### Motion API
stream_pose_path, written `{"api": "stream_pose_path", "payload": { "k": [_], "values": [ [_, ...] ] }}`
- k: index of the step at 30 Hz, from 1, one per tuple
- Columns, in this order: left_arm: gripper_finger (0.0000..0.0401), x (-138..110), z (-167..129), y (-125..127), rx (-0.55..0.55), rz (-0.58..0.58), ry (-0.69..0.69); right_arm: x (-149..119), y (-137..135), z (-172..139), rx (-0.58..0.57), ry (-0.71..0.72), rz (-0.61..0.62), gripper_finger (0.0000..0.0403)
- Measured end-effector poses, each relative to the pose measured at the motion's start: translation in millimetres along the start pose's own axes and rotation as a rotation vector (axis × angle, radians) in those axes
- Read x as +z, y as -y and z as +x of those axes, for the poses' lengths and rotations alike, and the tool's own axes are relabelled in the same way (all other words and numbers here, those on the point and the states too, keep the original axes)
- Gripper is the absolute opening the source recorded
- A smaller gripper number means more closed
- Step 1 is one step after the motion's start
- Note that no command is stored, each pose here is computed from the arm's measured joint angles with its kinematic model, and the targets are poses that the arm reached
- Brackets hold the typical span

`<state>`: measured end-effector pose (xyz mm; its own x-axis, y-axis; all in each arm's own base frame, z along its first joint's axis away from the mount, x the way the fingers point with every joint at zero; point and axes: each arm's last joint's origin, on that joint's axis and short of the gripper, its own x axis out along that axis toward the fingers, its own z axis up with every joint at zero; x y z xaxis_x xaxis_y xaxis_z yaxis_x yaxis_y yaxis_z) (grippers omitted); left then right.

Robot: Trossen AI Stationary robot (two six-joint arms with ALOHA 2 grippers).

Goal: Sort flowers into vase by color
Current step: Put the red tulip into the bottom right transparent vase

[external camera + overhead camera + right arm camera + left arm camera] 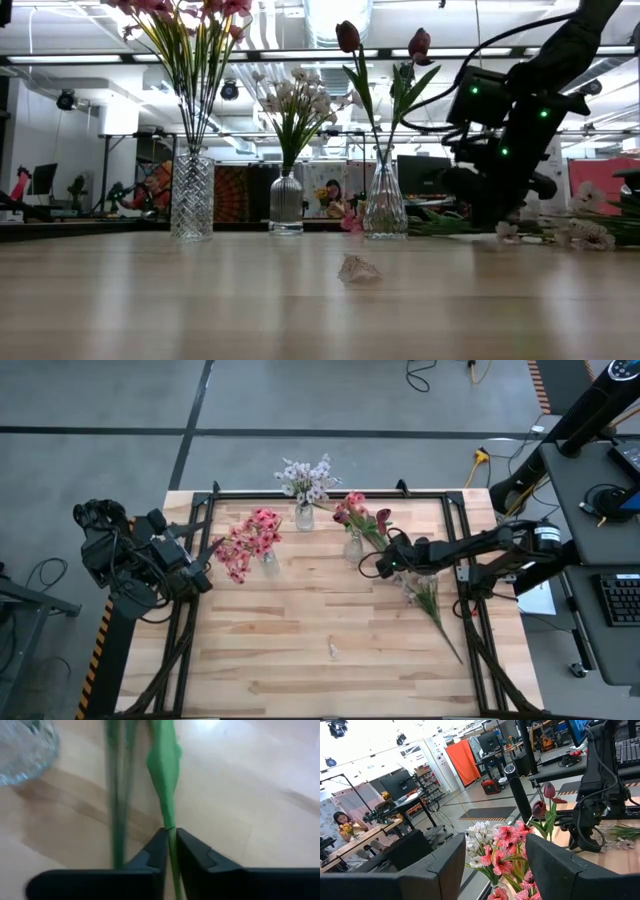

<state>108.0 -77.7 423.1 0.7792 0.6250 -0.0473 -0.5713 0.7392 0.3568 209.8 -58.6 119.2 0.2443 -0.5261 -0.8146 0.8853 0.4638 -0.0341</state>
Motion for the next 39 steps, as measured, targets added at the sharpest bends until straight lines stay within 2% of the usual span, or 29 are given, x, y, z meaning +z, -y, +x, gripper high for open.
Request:
{"api": "stream_pose_path", "payload": {
  "k": [2,14,17,21,25,39],
  "values": [
    [0.019,0.0,0.0,0.0,0.0,-0.001,0.0,2.3,0.3,-2.4,0.0,0.024,0.012,0.0016],
    [0.019,0.1,0.0,0.1,0.0,-0.015,0.0,15.0,8.0,-26.6,0.007,0.142,0.107,0.0013],
    [0.019,1.0,0.0,0.4,-0.001,-0.03,0.001,15.6,7.0,-36.6,-0.005,0.115,0.074,0.0013],
    [0.019,1.3,0.0,0.4,-0.001,-0.038,0.001,21.6,6.7,-54.5,-0.079,0.187,0.051,0.0013],
    [0.019,1.6,0.0,0.6,-0.001,-0.052,0.002,33.3,8.1,-71.6,-0.085,0.26,0.028,0.0013],
    [0.019,5.2,1.1,19.3,0.004,-0.06,0.004,104.6,26.2,-180.4,-0.106,0.619,-0.104,0.0012]
  ]
}}
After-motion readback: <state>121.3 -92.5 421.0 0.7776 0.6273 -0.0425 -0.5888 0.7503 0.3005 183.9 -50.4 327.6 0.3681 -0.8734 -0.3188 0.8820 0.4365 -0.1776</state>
